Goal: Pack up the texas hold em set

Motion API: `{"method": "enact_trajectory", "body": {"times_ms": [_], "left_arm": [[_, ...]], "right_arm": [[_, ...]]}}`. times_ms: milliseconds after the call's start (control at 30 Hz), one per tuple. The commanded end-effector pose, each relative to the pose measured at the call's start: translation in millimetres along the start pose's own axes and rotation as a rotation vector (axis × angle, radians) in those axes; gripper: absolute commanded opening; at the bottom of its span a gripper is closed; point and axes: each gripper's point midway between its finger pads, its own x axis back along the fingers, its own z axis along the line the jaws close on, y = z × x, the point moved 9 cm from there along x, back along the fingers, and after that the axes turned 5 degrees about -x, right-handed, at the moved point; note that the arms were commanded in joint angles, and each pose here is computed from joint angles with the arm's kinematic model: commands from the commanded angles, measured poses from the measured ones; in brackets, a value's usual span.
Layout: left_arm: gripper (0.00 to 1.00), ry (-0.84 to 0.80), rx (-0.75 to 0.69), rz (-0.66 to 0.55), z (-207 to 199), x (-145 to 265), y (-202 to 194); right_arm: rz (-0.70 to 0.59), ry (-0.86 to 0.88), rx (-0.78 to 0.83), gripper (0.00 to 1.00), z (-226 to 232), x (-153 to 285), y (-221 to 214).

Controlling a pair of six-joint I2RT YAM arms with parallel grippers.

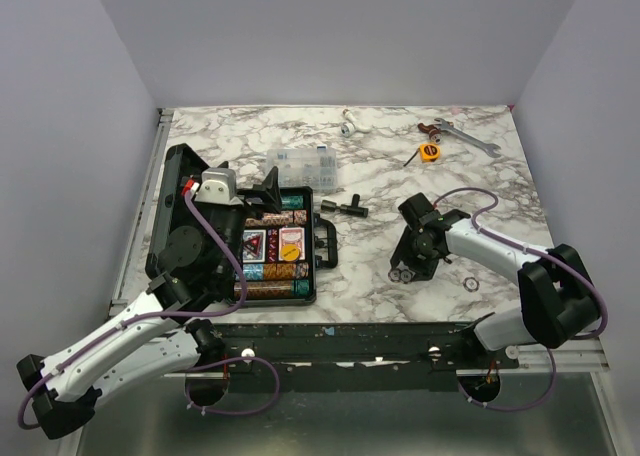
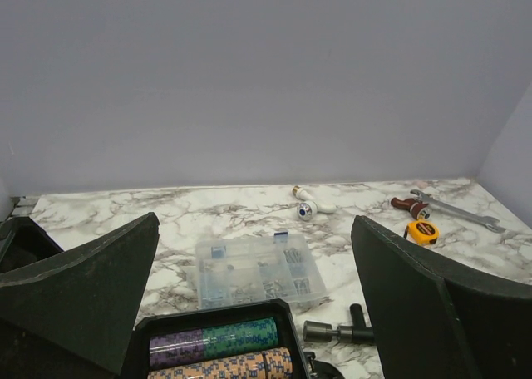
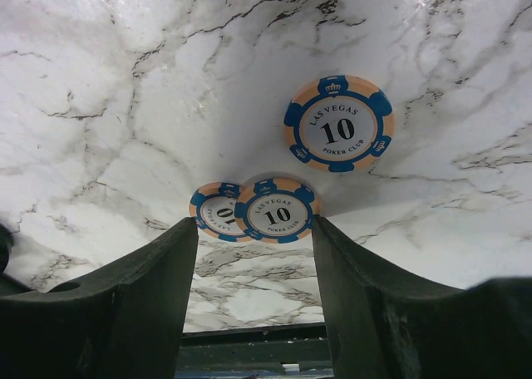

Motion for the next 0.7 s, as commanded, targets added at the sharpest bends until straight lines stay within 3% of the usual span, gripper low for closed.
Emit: {"method": "enact_trajectory", "body": {"times_ms": [0,667], "left_arm": [[0.98,-0.02,0.009,-0.008,-2,-1,4],[0.98,-0.036,0.026,-0.016,-3,2,8]], "right_arm": [[-0.025,-0.01,0.01,0.59,0,-3,3],[-0.001,-0.028,-0.021,0.57,-11,-13,-6]]}}
